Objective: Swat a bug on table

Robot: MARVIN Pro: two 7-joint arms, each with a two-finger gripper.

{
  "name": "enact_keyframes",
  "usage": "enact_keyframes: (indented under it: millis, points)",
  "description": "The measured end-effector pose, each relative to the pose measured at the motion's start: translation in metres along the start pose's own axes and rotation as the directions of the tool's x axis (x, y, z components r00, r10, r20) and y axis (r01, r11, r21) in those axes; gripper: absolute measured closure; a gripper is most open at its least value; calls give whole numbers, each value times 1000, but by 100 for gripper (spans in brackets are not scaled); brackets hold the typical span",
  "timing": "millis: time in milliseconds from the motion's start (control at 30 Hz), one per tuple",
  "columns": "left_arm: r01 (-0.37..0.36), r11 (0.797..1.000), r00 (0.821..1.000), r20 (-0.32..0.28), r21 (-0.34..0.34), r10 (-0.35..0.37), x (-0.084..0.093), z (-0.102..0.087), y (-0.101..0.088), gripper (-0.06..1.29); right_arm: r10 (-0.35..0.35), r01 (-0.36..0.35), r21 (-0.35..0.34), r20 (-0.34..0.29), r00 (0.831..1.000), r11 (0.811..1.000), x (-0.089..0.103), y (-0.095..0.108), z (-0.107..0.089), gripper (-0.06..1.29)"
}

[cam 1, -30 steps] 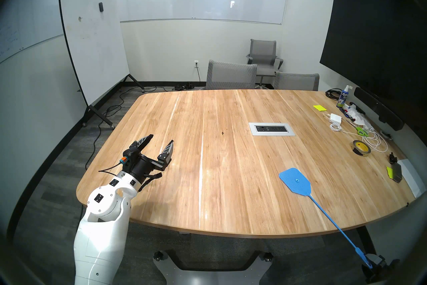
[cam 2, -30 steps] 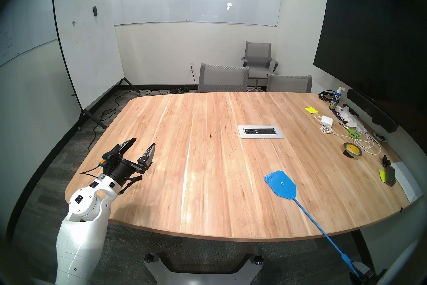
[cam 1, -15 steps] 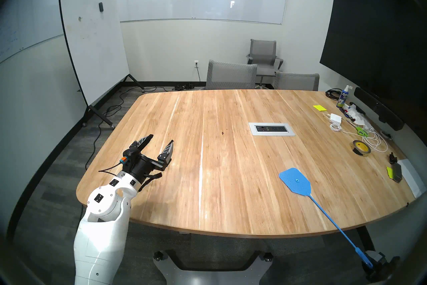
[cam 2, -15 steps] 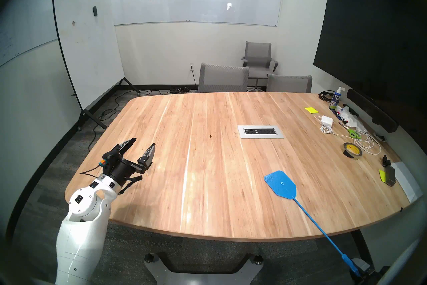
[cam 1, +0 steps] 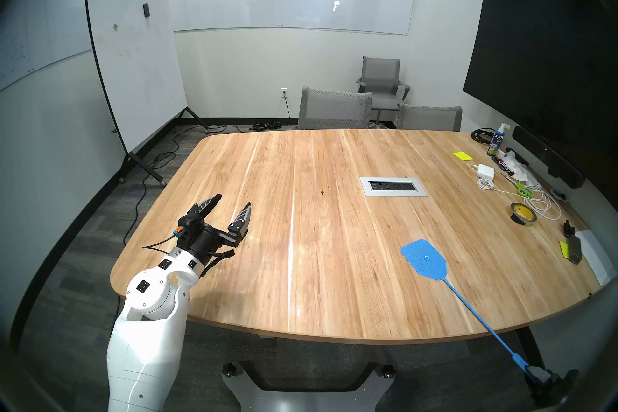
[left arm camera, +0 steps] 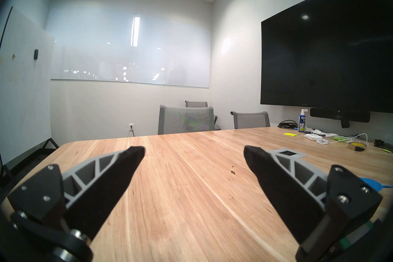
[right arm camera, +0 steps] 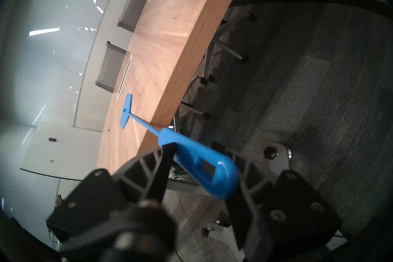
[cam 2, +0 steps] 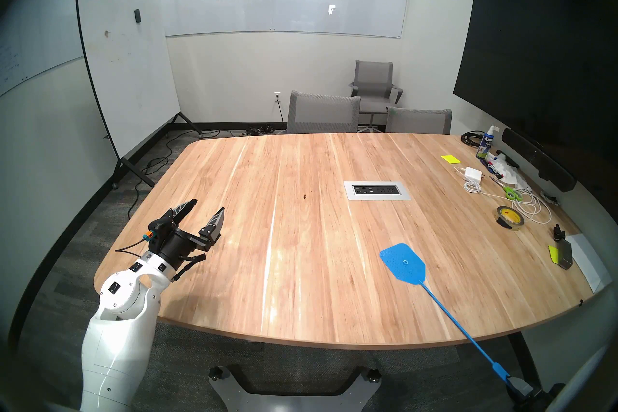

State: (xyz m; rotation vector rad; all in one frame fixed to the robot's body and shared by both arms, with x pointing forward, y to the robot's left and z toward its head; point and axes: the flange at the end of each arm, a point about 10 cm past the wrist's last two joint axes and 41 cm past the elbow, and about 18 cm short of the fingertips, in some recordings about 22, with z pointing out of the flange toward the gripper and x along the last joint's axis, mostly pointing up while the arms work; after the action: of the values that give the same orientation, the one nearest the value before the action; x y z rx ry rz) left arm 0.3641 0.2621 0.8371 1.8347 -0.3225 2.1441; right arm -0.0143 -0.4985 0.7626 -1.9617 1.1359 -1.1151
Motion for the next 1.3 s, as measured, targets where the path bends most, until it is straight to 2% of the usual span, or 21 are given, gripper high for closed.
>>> enact_keyframes:
  millis: [33, 133, 233, 300, 367, 767, 900, 1300]
  points:
    - [0, 1000, 1000, 0, 0, 0, 0, 0, 0, -4, 0, 0, 1, 0, 1000, 1000, 0, 0, 0, 32]
    - [0, 1000, 1000, 0, 0, 0, 0, 0, 0, -4, -1, 1, 4, -1, 1000, 1000, 0, -1, 0, 69]
    - [0, 1000, 1000, 0, 0, 0, 0, 0, 0, -4, -3, 3, 17, -5, 1000, 1000, 2, -4, 1, 71]
    - [0, 1000, 1000, 0, 0, 0, 0, 0, 0, -4, -5, 5, 21, -6, 1000, 1000, 2, -6, 1, 82]
    - [0, 1000, 1000, 0, 0, 0, 0, 0, 0, -4, -5, 5, 23, -6, 1000, 1000, 2, -7, 1, 111]
    - [0, 1000, 1000, 0, 0, 0, 0, 0, 0, -4, 2, -2, 43, -6, 1000, 999, 4, -14, 3, 114]
    - [0, 1000, 1000, 0, 0, 0, 0, 0, 0, -4, 9, -9, 52, -9, 1000, 999, 5, -18, 5, 119]
    - [0, 1000, 1000, 0, 0, 0, 0, 0, 0, -4, 40, -36, 111, -29, 999, 993, 12, -32, 20, 121]
